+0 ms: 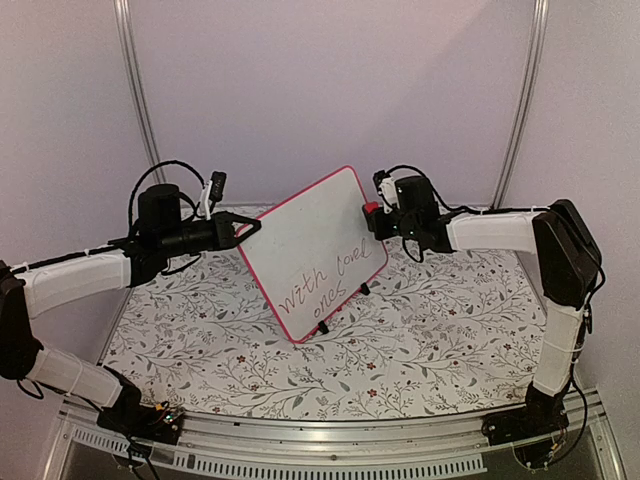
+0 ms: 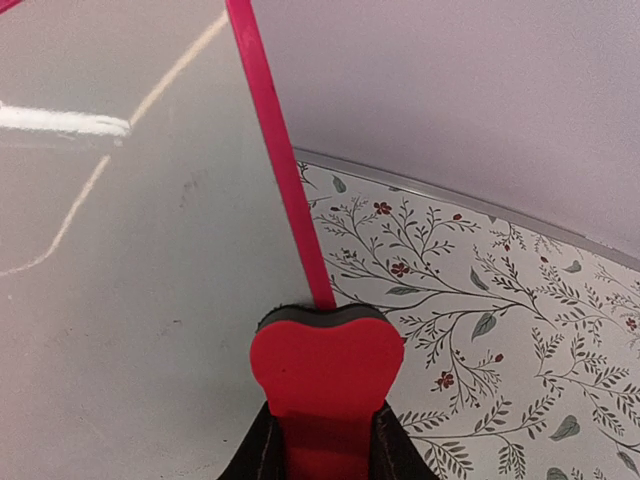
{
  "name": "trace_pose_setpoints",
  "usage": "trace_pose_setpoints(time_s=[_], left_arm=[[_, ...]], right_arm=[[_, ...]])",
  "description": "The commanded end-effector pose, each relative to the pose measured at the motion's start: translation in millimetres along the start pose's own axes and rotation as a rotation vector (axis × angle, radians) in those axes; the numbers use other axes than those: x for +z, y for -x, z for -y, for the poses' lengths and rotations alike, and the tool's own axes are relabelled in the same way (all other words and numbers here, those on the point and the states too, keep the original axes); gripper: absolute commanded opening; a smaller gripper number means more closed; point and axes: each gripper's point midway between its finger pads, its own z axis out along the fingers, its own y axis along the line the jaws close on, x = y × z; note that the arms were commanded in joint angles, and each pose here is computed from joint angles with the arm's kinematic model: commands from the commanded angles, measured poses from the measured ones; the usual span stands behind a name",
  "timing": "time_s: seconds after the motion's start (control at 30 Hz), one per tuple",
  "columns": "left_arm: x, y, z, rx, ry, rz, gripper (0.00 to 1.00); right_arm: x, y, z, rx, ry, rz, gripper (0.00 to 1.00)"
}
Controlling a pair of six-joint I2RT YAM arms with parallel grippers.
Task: Erase the whiteboard
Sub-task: Erase the whiteboard at the center of the board.
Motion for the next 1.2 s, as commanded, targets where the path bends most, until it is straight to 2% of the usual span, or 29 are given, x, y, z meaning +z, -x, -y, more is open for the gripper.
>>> trace_pose_setpoints(time_s=[0.0,0.83,1.0,1.17], left_arm=[[-6,-2,42,0.038,-0.177,-0.029,0.0],[-6,-1,42,0.038,-0.176,-0.025,0.0],[-6,-2,42,0.036,-0.176,-0.03,0.0],[-6,-2,42,0.036,-0.177,-0.03,0.0]], right_arm=[[6,-37,1,0.01,0.018,-0.085,0.23],[-5,-97,6,0.035,0.022,-0.187,0.23],[-5,-94,6,0.029,0.017,-0.179,0.23],[-1,-67,8,0.034,-0.006,-0.14,0.23]])
